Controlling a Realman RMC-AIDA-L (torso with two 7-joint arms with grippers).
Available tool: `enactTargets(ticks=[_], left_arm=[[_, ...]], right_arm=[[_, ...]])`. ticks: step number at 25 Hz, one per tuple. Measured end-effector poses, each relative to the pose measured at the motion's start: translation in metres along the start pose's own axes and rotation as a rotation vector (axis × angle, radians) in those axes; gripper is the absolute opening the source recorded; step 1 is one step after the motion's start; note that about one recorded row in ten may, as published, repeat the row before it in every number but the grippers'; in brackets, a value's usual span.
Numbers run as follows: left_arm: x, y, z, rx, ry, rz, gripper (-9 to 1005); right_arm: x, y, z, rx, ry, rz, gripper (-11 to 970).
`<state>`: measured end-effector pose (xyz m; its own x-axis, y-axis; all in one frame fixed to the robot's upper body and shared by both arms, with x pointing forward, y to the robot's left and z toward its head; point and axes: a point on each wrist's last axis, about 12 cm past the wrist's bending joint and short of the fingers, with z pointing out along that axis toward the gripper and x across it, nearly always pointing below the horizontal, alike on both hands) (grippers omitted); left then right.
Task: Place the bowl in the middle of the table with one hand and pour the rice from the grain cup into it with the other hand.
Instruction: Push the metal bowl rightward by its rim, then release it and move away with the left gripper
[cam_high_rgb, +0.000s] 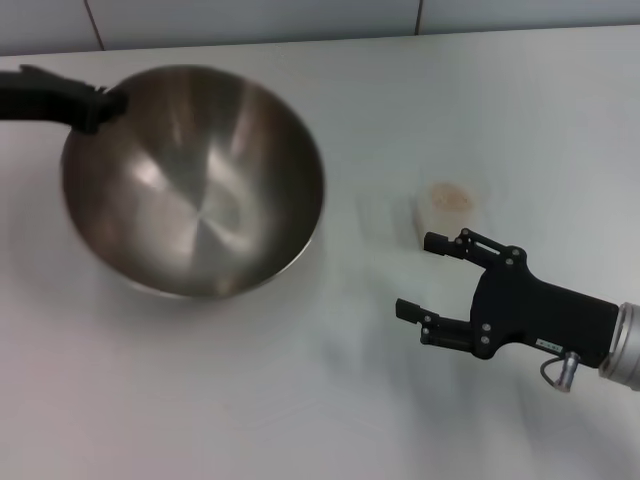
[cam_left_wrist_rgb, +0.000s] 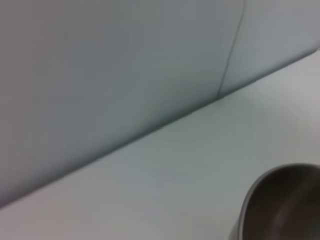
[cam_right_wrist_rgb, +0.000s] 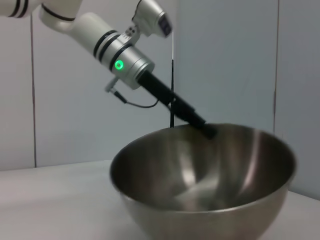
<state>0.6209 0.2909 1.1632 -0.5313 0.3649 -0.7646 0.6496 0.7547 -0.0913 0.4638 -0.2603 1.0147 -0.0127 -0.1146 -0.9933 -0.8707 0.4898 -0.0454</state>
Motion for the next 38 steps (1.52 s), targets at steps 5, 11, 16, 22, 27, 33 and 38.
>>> enactTargets(ticks=[5,11,16,22,27,33,38], left_arm=[[-0.024,-0.009,0.012,0.029,-0.026,0.048,42],[-0.035,-0.016,0.027,0.058,-0.031,0.063,41],[-0.040,-0.027,0.041,0.075,-0.033,0.093,42],[-0.043,-0.037,0.050,0.092,-0.012,0.126,42],[-0.042,-0.037,0.052,0.098,-0.020,0.110,41],[-0.035,-0.035,0.057,0.093,-0.011,0.090,41],[-0.030,-0.033,0.061,0.087,0.002,0.076,41]], right_arm=[[0.001,0.003,-0.003,0.004,-0.001,0.007,826],[0.004,0.006,-0.006,0.009,0.001,0.017,827],[0.004,0.007,-0.007,0.011,0.000,0.022,827],[0.004,0.007,-0.007,0.010,0.000,0.022,827],[0.004,0.007,-0.007,0.010,0.000,0.022,826],[0.004,0.007,-0.006,0.010,0.000,0.021,826],[0.003,0.006,-0.006,0.008,0.000,0.018,827]])
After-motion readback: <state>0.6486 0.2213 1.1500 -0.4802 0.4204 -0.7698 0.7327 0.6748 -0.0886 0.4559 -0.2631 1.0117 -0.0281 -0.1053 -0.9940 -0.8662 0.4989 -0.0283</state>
